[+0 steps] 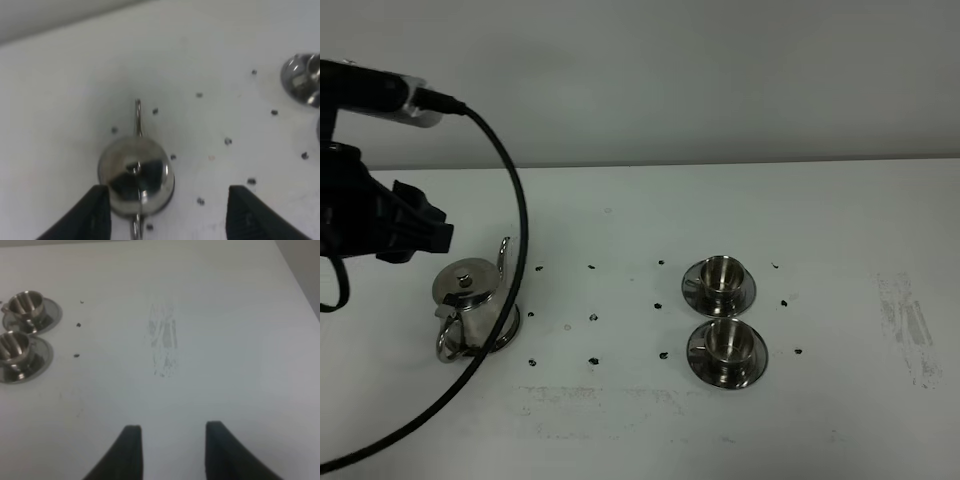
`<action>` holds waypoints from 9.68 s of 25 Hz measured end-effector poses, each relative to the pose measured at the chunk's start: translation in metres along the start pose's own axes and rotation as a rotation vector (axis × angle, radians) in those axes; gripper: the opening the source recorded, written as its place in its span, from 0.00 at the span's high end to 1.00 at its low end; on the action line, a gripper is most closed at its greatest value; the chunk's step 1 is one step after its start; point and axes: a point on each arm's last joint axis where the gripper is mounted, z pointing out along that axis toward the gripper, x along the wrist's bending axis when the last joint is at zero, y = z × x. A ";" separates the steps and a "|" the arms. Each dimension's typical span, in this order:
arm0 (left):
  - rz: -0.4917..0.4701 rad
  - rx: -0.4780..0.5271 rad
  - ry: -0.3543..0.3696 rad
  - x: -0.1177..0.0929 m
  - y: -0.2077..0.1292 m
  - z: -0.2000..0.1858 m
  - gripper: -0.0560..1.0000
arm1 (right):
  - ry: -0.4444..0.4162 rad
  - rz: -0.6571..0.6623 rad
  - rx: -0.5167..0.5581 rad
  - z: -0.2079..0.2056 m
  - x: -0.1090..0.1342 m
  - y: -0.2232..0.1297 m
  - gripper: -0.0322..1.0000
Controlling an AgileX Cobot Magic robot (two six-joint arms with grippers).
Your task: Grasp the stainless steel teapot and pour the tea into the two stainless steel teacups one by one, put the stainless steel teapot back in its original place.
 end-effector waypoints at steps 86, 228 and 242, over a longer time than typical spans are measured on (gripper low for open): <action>0.005 0.526 -0.069 0.044 -0.033 0.177 0.54 | 0.000 0.001 -0.001 0.000 0.000 0.000 0.69; 1.810 0.404 -0.247 -0.127 0.076 0.207 0.75 | 0.000 0.001 -0.001 0.000 0.000 0.000 0.69; 1.891 0.390 -0.186 -0.140 0.078 0.205 0.75 | 0.000 0.000 -0.001 0.000 0.000 0.000 0.69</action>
